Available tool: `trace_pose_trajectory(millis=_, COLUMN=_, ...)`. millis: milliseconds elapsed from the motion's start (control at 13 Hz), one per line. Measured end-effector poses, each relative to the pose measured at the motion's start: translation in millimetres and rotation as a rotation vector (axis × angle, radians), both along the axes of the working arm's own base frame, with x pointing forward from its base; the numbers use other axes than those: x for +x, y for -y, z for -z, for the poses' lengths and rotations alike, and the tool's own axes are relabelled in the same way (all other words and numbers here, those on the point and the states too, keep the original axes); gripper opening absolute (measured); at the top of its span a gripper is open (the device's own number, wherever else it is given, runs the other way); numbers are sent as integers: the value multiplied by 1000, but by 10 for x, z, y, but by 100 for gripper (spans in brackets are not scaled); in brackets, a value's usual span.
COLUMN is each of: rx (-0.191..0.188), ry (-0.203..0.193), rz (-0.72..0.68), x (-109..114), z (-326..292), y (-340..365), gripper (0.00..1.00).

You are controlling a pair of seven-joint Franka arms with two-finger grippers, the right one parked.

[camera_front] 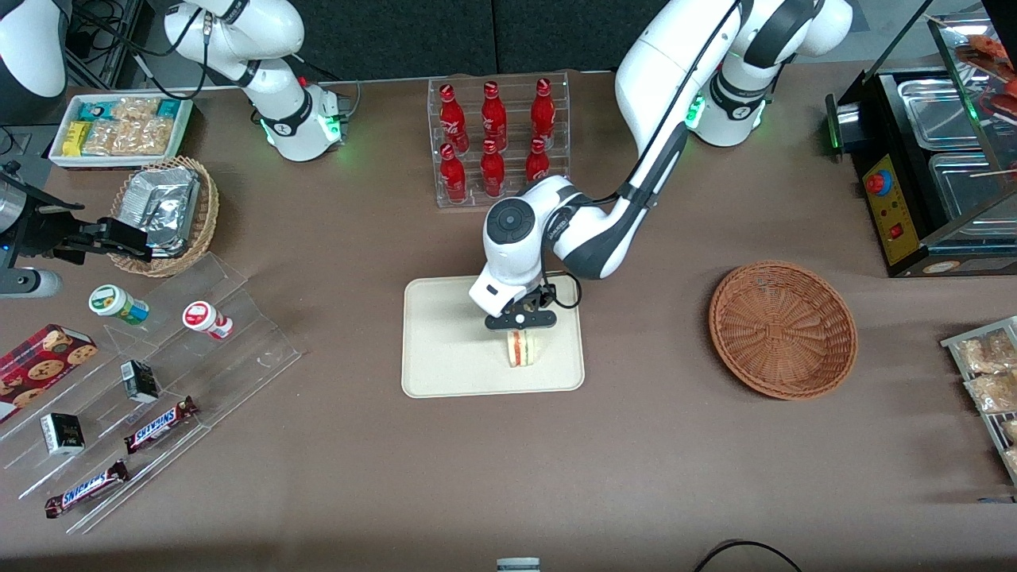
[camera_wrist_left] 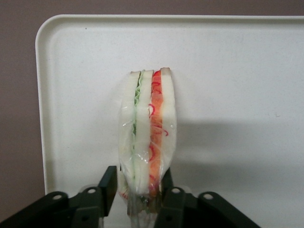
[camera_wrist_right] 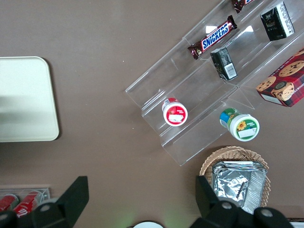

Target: Place sandwich from basket to tray

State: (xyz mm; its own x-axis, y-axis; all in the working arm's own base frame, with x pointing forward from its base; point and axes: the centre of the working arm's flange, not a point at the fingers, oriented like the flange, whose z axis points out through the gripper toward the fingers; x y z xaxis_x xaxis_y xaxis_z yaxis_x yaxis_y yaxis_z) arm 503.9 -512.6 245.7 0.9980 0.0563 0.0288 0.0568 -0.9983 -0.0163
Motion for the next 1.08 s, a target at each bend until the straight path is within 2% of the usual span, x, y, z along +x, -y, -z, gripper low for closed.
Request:
trace_pose_trajectory(millis=231, rx=-13, ry=13, rz=-5, x=43, z=-82, y=21, gripper=83)
trace_pose_trajectory(millis=385, rx=-15, ry=22, rz=-13, x=90, z=-314, y=31, gripper=100)
trace_pose_trajectory(millis=692, rx=21, ry=28, rz=-96, x=134, z=-1375, y=-152, gripper=100)
trace_pose_trajectory(millis=1077, rx=37, ry=46, rz=-235, x=381, z=-2539, y=-1057, gripper=100)
